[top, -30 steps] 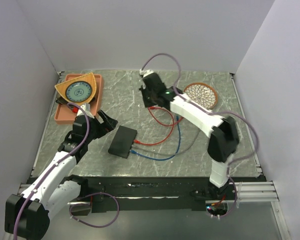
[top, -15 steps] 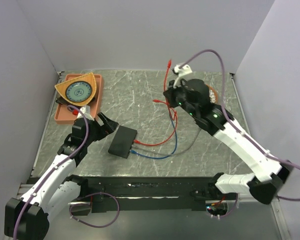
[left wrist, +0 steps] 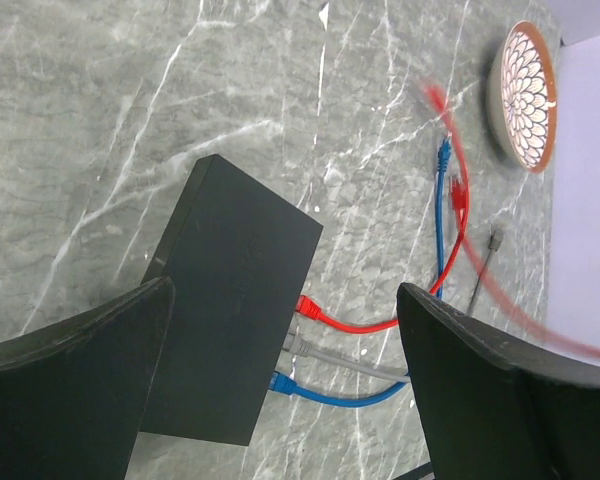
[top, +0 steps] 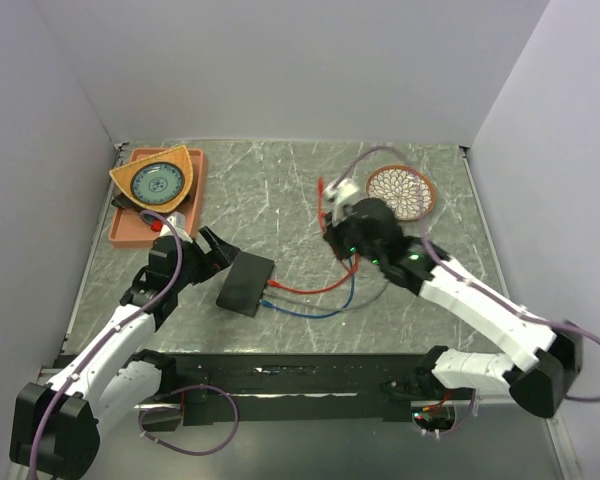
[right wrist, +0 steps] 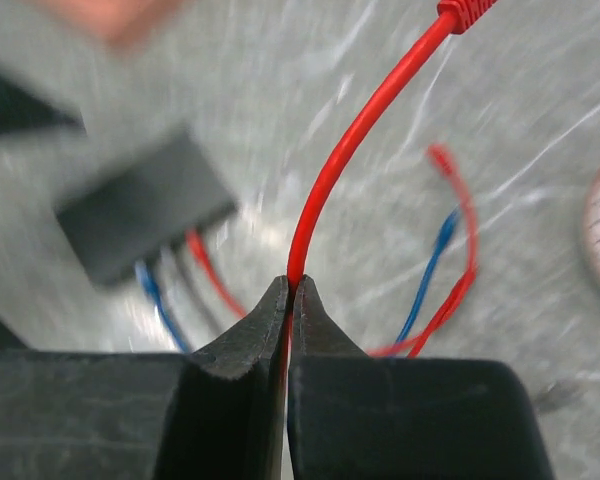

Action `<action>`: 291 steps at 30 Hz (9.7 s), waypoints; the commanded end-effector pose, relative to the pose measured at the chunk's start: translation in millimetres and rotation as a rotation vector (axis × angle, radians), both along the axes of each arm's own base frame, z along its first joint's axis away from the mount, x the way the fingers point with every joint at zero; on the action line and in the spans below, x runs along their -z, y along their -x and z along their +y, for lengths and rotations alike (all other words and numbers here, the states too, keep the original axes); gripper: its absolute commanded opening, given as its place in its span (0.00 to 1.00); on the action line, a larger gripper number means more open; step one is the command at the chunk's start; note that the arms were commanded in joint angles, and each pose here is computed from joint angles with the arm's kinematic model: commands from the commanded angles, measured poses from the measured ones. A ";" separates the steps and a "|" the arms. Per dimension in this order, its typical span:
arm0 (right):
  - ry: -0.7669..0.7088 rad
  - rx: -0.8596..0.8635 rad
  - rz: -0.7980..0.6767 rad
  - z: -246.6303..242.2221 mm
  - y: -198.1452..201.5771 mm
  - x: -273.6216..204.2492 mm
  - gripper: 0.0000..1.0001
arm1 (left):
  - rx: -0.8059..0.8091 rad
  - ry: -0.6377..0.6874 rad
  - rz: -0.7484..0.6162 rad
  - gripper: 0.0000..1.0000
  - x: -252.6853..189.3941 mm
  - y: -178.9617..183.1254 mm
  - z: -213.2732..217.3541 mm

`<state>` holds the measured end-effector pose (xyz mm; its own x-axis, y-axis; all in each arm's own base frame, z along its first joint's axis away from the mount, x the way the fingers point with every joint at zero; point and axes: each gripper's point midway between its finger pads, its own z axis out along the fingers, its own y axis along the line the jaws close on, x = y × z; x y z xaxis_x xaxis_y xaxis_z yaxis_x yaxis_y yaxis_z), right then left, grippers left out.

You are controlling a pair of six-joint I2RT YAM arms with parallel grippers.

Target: Insert the plug into the switch port

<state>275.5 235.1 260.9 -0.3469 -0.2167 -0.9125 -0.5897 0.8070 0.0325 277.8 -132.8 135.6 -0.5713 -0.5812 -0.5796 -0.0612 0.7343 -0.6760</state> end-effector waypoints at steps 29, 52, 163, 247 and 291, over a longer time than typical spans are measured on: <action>0.328 -0.227 0.348 87.1 37.8 170.2 0.60 | 0.010 0.026 0.002 0.99 9.2 -4.7 -4.9; 0.285 -0.214 0.537 108.9 29.3 218.8 0.19 | -0.003 0.016 -0.005 0.99 6.1 -5.3 -2.0; 0.011 -0.351 -0.061 96.2 67.2 38.5 0.81 | 0.304 0.426 -0.240 0.01 -71.4 29.9 -75.4; 0.074 -0.200 0.053 136.6 18.3 91.0 0.00 | 0.280 0.345 -0.185 0.29 -61.9 18.6 -73.8; 0.409 -0.116 0.218 70.8 -7.3 191.2 0.00 | 0.121 -0.095 0.102 0.84 28.4 -36.9 -9.8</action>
<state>269.5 298.6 57.5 -0.5006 -0.5953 -0.6285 -0.6901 0.7128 -0.1255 303.3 -150.9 97.5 -0.7120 -0.4766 -0.5158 -0.0729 0.7807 -0.6207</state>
